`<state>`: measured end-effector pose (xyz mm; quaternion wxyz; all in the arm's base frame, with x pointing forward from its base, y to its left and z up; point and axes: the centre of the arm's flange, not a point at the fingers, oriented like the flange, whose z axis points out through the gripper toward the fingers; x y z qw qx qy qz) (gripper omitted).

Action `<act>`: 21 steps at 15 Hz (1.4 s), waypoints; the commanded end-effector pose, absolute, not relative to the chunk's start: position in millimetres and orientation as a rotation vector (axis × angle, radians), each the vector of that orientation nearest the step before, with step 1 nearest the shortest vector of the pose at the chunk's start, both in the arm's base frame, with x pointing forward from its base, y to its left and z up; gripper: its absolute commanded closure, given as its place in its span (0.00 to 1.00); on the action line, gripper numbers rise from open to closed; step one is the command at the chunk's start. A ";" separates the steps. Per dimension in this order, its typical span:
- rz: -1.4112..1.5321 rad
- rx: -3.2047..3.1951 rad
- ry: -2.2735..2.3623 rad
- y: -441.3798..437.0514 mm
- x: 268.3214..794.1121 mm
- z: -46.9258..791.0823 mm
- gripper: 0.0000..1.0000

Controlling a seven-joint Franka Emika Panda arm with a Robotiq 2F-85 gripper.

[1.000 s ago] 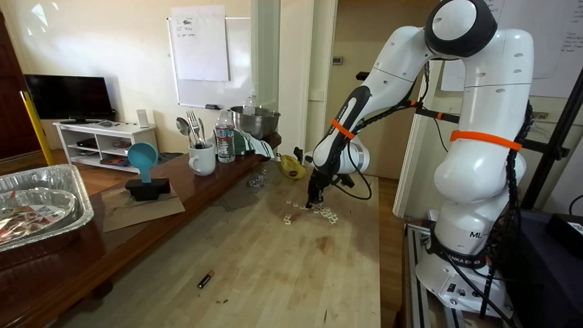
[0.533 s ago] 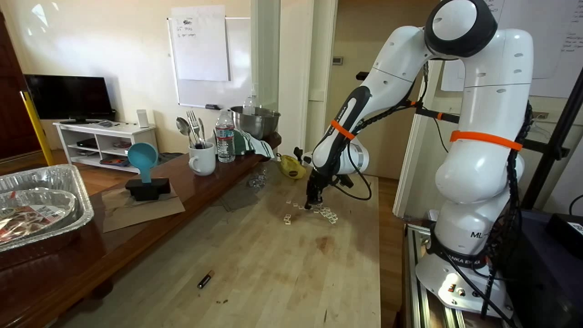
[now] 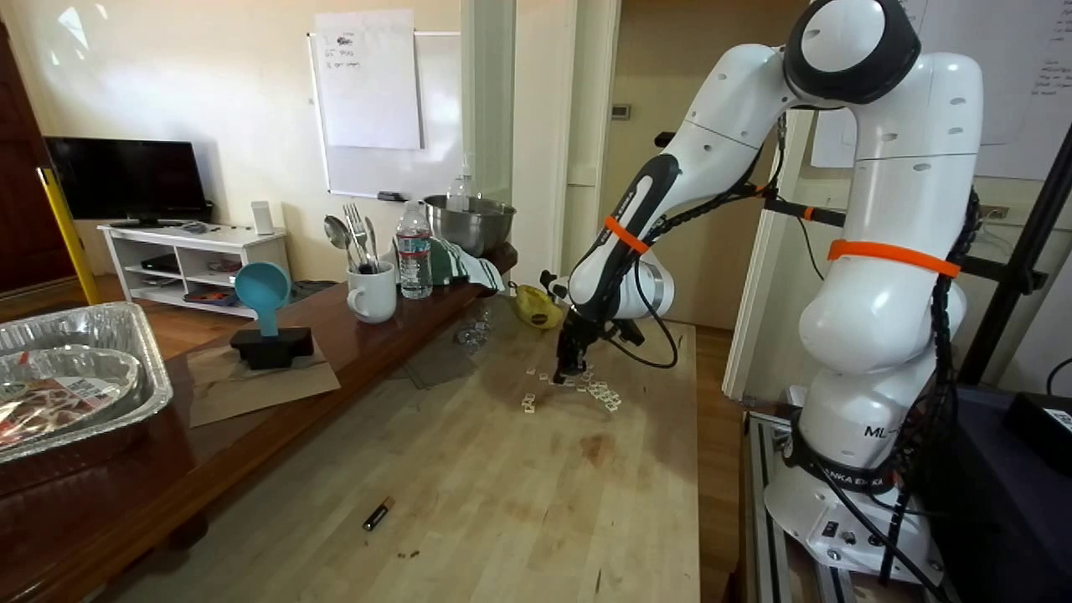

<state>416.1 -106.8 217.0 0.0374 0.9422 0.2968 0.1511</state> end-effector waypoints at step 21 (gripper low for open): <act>0.466 2.918 0.850 -119.2 415.8 198.5 1.00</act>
